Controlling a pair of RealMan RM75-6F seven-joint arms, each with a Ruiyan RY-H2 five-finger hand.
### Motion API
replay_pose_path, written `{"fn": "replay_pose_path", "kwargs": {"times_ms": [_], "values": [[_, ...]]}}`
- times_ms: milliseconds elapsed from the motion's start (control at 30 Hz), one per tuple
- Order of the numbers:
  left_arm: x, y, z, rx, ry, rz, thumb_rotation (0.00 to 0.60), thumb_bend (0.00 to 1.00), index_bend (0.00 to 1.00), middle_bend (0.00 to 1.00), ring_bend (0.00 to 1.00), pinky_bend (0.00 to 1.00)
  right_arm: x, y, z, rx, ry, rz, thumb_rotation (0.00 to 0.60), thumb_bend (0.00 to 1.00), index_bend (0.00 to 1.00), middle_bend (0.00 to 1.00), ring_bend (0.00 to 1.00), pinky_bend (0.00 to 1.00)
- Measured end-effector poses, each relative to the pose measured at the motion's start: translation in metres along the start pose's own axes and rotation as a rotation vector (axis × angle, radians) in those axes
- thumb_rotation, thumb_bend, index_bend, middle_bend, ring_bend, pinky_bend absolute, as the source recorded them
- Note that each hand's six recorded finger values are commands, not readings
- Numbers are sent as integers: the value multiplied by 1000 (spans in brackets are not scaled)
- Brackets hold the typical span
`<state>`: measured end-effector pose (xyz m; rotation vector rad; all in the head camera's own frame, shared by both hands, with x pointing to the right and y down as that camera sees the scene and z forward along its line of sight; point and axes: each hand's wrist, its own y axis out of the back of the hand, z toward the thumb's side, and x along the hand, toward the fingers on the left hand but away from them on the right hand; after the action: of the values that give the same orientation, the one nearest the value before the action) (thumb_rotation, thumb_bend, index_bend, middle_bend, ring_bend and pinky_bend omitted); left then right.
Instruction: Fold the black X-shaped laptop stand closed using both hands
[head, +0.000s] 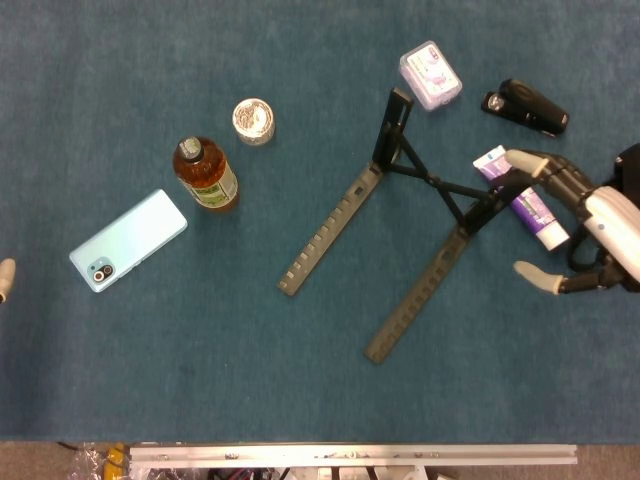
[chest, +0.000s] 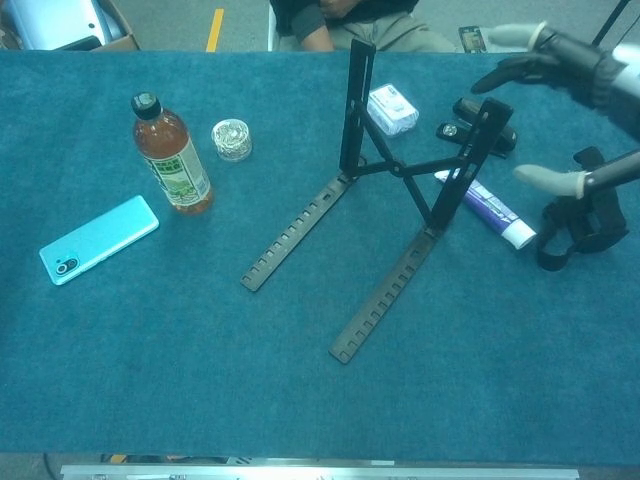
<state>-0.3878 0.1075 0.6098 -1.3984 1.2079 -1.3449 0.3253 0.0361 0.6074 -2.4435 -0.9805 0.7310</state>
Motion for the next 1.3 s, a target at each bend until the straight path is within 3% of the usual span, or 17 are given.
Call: {"fn": "replay_pose_path", "kwargs": {"times_ms": [233,533,967,1300], "values": [[-3,3,-4,4,17,5,600,276,185,163,77,141,-9,-15,-1,-26,13,47,600,255,38,210,0,25],[-2,3,-3,1,8,8,600,276,185,163,77,141,4,-30,13,-45,66,123,600,255,38,210,0,25],[-3,3,-5,-5,9,11,600,276,185,163,77,141,28,-65,35,-80,108,299,600,255,38,210,0,25],[5,7,6,-2,-52,-7,600,276,185,170,100,141,24,-69,35,-3,111,319,600,256,38,210,0,25]]}}
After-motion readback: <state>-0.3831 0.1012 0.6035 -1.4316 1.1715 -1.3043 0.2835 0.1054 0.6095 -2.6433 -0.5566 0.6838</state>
